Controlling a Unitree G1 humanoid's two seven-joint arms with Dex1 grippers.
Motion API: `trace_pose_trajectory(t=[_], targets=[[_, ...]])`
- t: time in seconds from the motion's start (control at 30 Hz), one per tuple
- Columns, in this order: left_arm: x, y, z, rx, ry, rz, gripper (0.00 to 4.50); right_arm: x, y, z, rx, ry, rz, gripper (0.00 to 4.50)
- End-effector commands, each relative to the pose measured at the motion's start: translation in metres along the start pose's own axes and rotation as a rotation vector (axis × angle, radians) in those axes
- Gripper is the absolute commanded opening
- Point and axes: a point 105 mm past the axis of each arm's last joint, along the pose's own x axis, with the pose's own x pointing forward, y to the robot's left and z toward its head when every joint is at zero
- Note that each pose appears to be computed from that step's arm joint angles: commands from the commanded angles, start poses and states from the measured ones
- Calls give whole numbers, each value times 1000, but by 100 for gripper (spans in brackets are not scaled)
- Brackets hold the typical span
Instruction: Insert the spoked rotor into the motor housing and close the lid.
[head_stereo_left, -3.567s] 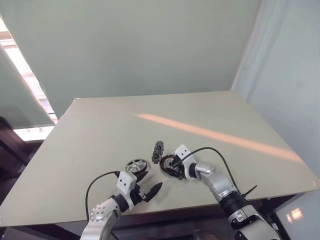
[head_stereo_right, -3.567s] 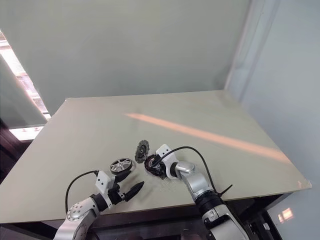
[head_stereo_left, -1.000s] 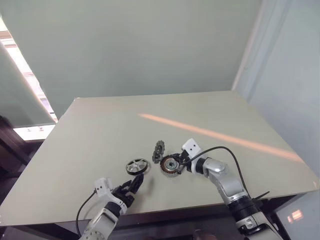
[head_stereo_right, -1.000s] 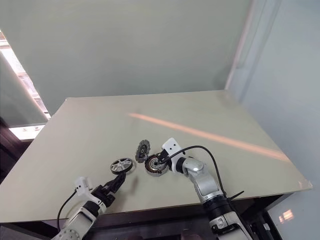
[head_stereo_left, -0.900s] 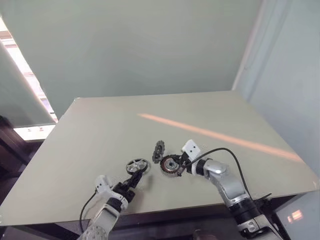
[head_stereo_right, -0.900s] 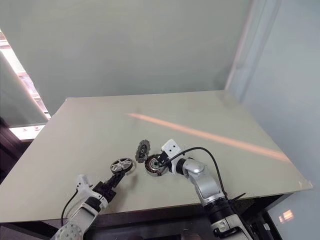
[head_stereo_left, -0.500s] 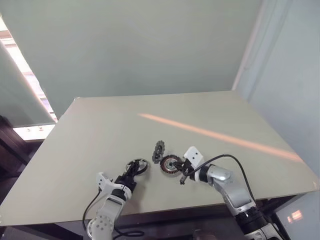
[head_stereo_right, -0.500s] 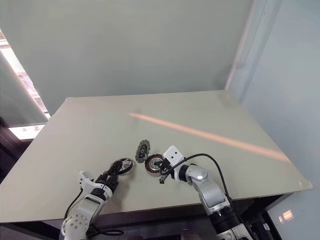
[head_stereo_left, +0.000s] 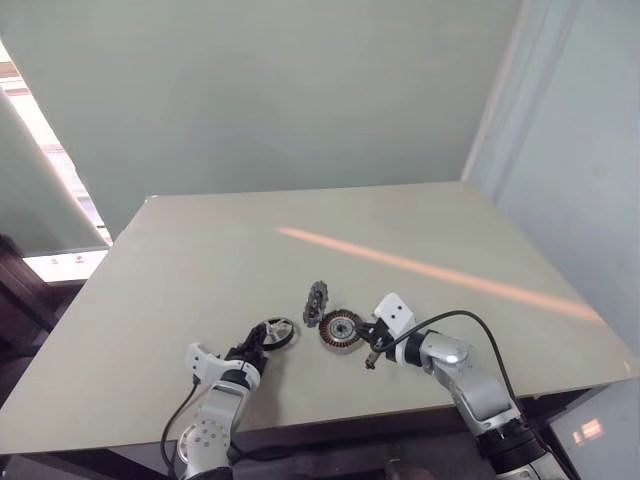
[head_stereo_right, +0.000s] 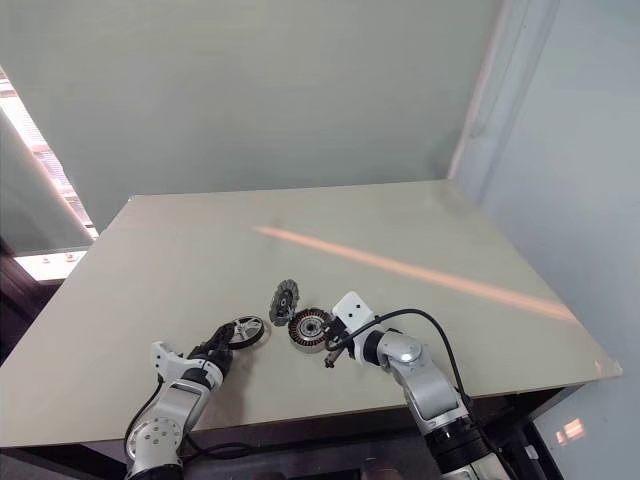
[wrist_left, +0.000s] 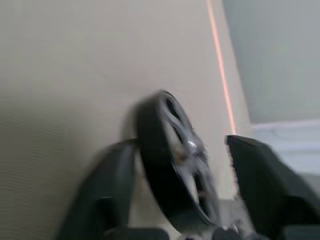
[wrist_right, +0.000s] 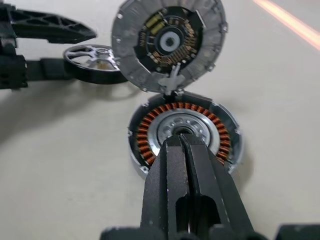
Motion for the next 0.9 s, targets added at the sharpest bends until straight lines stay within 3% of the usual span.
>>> trace_pose_trajectory(t=[0.03, 0.13, 0.17, 0.53, 0.67, 0.9], targets=[[3, -8, -4, -81, -22, -18, 150, -3, -4, 22, -28, -72, -14, 0], [3, -8, -3, -90, -27, -18, 41, -4, -5, 23, -27, -72, -17, 0], [3, -8, -3, -93, -28, -19, 37, -4, -5, 23, -28, -72, -18, 0], [1, -17, 5, -142, -63, -87, 37, -4, -8, 22, -27, -69, -22, 0], [-9, -37, 18, -233, -80, -241, 37, -4, -8, 20, -27, -66, -25, 0], [-48, -69, 33, -236, -10, -521, 37, -7, -12, 14, -23, -53, -37, 0]])
